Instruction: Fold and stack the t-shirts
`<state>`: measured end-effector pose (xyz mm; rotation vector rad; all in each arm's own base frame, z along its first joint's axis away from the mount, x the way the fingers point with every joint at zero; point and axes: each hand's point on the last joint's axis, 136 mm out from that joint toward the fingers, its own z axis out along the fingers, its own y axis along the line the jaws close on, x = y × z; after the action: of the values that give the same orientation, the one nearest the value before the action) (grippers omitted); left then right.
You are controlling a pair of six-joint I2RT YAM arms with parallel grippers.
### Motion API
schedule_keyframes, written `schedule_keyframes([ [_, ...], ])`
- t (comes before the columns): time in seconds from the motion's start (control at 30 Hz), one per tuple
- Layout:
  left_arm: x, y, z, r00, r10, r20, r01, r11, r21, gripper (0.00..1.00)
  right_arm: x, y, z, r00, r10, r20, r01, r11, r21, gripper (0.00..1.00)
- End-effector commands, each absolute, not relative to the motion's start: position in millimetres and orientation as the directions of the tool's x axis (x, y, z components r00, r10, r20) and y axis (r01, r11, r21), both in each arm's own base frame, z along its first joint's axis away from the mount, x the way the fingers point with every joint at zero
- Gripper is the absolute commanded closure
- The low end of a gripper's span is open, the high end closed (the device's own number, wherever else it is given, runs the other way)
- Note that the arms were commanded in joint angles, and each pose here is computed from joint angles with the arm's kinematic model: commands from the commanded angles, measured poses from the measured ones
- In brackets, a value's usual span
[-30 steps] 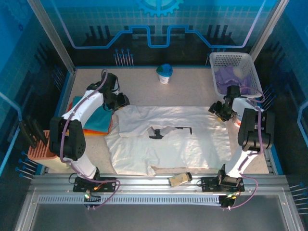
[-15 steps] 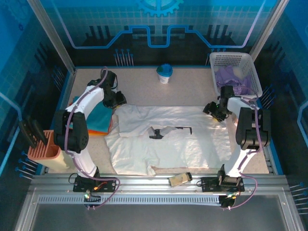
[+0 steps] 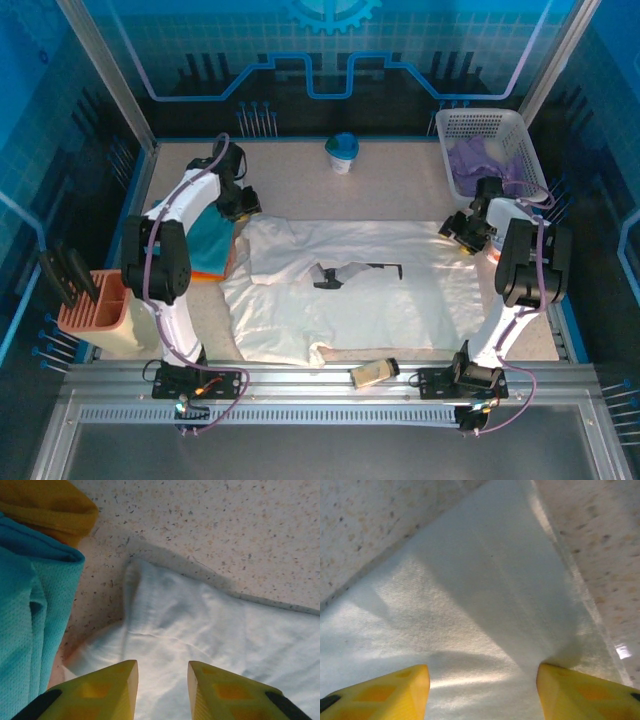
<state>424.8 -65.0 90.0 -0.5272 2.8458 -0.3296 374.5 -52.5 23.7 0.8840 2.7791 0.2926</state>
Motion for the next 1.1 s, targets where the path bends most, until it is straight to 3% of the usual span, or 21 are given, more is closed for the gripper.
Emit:
schedule_keyframes([
  [0.0,428,-60,84,-0.921,-0.356,-0.161,-0.319,0.923,-0.214,0.69,386,-52,35,-0.804,0.566,-0.184,0.515,0.817,0.26,0.39],
  [0.3,450,-57,66,-0.911,-0.371,-0.178,-0.334,0.92,-0.206,0.7,385,-32,57,-0.821,0.504,-0.267,0.44,0.858,0.266,0.37],
  [0.63,463,-61,42,-0.905,-0.394,-0.162,-0.352,0.906,-0.236,0.75,379,-14,46,-0.837,0.496,-0.233,0.428,0.857,0.287,0.37],
  [0.8,463,-58,40,-0.899,-0.403,-0.172,-0.359,0.903,-0.236,0.87,373,-18,29,-0.843,0.509,-0.176,0.462,0.852,0.247,0.41],
  [0.9,459,-53,43,-0.897,-0.405,-0.177,-0.363,0.904,-0.227,1.0,368,-24,22,-0.835,0.527,-0.156,0.492,0.843,0.217,0.44],
  [1.07,445,-40,57,-0.887,-0.418,-0.197,-0.38,0.902,-0.203,1.0,358,-38,14,-0.813,0.565,-0.142,0.544,0.823,0.165,0.48],
])
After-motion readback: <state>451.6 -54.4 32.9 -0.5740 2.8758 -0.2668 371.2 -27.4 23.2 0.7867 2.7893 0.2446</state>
